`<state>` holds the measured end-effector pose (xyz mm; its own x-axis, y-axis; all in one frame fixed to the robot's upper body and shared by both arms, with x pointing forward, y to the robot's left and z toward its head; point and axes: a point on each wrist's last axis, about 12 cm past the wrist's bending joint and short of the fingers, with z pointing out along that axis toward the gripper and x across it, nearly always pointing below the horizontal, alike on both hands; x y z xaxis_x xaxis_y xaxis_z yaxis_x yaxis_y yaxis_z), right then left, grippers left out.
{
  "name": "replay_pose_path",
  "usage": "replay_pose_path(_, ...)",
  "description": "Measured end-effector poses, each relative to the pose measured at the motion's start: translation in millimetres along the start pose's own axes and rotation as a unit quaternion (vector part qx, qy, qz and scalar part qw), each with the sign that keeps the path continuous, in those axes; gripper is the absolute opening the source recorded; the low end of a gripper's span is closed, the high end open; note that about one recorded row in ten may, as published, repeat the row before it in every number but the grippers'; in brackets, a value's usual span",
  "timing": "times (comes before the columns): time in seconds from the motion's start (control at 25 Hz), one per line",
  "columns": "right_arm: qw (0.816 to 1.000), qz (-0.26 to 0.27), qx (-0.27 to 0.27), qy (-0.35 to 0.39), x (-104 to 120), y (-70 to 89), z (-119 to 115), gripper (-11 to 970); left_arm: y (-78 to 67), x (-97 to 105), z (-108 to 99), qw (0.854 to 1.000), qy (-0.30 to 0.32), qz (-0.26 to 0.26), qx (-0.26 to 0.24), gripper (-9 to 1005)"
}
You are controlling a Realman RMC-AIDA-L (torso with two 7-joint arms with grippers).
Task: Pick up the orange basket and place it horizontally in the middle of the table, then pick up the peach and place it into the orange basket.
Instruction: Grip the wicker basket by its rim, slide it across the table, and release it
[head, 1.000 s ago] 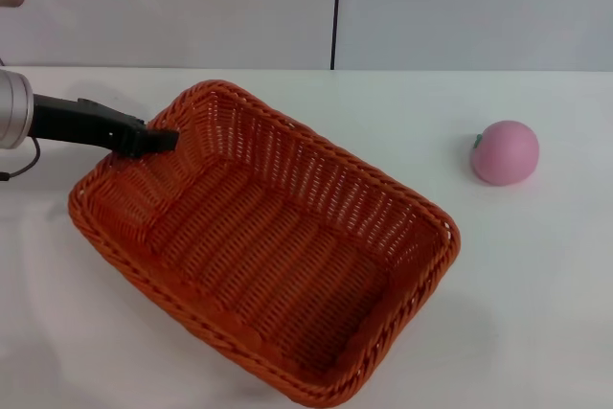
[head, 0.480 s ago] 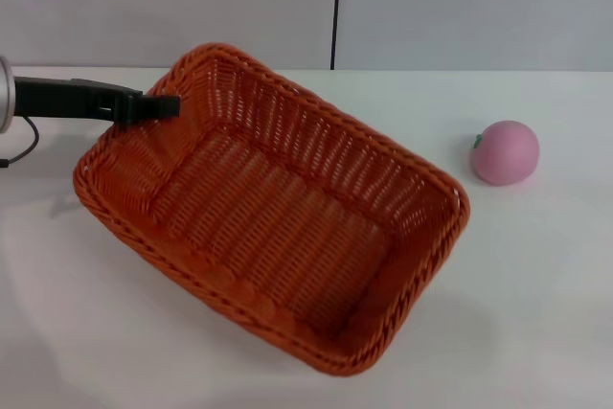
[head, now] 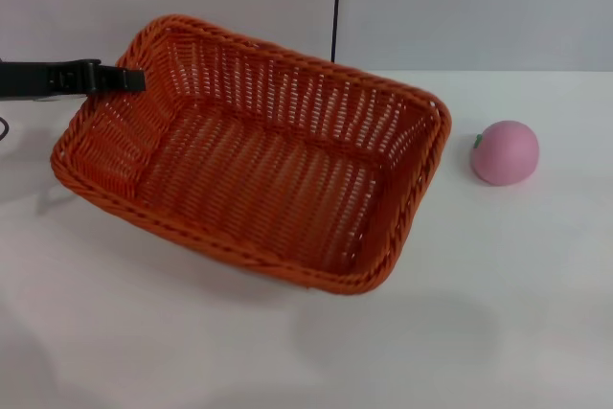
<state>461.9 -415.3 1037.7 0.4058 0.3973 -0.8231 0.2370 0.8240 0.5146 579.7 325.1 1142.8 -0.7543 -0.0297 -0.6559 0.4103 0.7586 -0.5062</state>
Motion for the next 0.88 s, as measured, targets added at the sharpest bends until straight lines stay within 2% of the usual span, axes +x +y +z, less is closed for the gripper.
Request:
replay_pose_path(0.04, 1.000, 0.000, -0.001, 0.000, 0, 0.3, 1, 622, 0.9, -1, -2, 1.000, -0.001, -0.024, -0.002, 157)
replay_pose_path(0.28, 1.000, 0.000, -0.002, 0.001, 0, 1.9, 4, 622, 3.7, 1, -5, 0.997, -0.003, -0.072, -0.001, 158)
replay_pose_path(0.52, 1.000, 0.000, -0.005, 0.000, 0, 3.2, 9, 622, 15.0, 17, -11, 0.991, -0.030, -0.127, 0.003, 158)
replay_pose_path(0.56, 1.000, -0.001, -0.003, 0.002, 0, 2.9, 10, 622, 19.8, 29, -9, 0.988, -0.033, -0.148, 0.005, 158)
replay_pose_path(0.64, 1.000, 0.000, -0.001, 0.006, 1, 2.9, 12, 622, 21.4, 34, -8, 0.987, -0.033, -0.156, 0.007, 158)
replay_pose_path(0.76, 1.000, 0.000, -0.001, 0.011, 3, 5.9, 18, 622, 27.5, 61, -7, 0.981, -0.049, -0.188, 0.025, 158)
replay_pose_path(0.88, 1.000, -0.001, -0.010, 0.015, 5, 10.8, 23, 623, 28.8, 67, -9, 0.978, -0.058, -0.196, 0.030, 158)
